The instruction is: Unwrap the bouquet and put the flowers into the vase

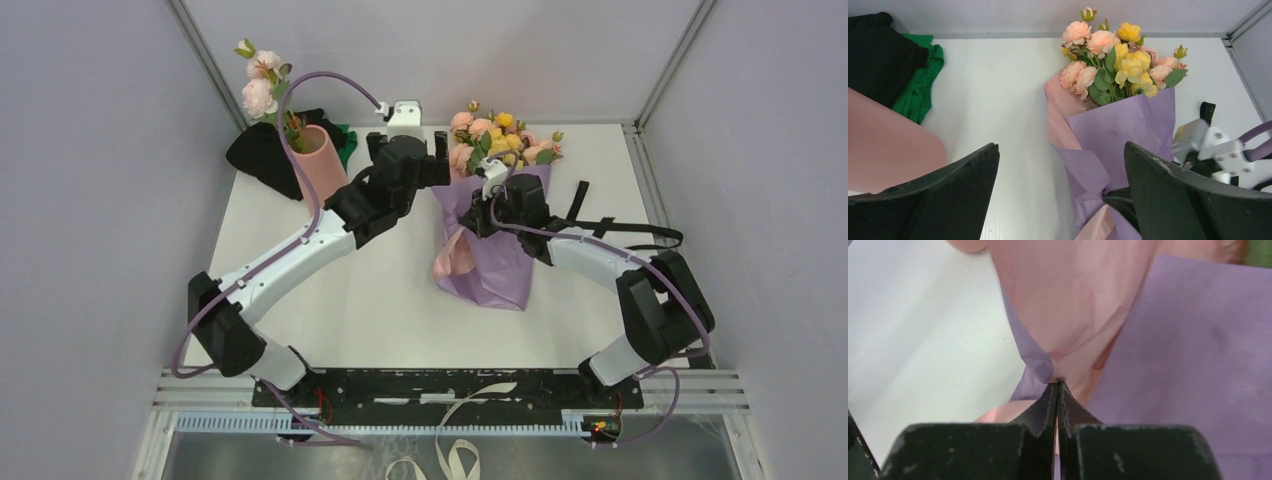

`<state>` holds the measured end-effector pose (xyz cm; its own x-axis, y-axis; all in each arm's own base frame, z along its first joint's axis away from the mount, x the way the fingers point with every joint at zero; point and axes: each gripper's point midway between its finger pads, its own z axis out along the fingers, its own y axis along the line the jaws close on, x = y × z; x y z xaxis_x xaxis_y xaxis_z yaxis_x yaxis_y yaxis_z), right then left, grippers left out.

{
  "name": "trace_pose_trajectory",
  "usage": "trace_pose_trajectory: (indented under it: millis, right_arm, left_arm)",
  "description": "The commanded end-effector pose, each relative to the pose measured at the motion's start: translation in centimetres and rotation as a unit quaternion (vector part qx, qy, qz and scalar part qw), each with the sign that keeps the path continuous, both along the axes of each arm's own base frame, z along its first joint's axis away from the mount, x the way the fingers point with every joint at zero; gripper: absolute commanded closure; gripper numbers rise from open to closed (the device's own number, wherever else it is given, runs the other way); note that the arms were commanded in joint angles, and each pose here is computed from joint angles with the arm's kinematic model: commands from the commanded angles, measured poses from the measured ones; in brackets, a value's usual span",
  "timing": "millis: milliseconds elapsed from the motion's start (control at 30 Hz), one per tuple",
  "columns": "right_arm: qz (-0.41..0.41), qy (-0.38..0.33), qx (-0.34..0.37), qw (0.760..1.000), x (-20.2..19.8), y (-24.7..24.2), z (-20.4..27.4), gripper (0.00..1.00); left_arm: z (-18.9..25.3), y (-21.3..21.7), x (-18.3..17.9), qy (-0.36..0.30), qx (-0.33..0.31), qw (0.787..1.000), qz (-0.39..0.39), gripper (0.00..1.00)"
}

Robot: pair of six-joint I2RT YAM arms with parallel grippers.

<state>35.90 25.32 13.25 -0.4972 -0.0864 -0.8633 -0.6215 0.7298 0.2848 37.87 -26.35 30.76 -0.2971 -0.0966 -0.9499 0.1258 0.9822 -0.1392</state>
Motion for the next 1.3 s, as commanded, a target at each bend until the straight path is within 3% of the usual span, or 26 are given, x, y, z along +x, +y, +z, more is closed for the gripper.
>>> trace_pose_trajectory:
  millis: [0,167,233,300,467,700,967,1267]
  right_arm:
    - [0.055,-0.002,0.013,0.998,-0.8,4.0,0.1,0.94]
    - [0.064,-0.035,0.027,0.997,-1.4,4.6,1.7,0.66]
    - [0.059,-0.058,0.023,0.996,-1.3,4.1,3.2,0.5]
    - [0.049,-0.078,0.017,0.996,-1.2,3.4,4.6,0.42]
    - [0.013,-0.099,-0.018,0.995,-1.2,1.3,6.0,0.41]
    - [-0.031,-0.085,-0.103,0.991,-0.7,-1.7,3.0,0.41]
    - [-0.072,-0.114,-0.101,0.986,-0.3,-3.1,4.3,0.41]
    - [-0.084,-0.078,-0.155,0.981,1.4,-2.8,0.8,0.42]
  left_arm:
    - [0.3,1.0,-0.2,-0.009,-0.007,1.0,0.027,0.0]
    - [-1.2,0.5,0.3,0.003,0.004,1.0,0.03,0.0]
    - [-1.8,0.0,0.6,0.008,0.006,1.0,0.025,0.0]
    - [-2.2,-0.5,0.9,0.013,0.006,1.0,0.022,0.0]
    - [-3.7,-1.9,1.7,0.026,0.001,1.0,0.011,0.0]
    - [-7.3,-1.4,3.1,0.065,0.015,0.997,0.034,0.0]
    - [-13.2,1.3,3.2,0.118,0.03,0.991,0.056,0.0]
    - [-15.3,3.5,3.0,0.142,0.024,0.986,0.08,0.0]
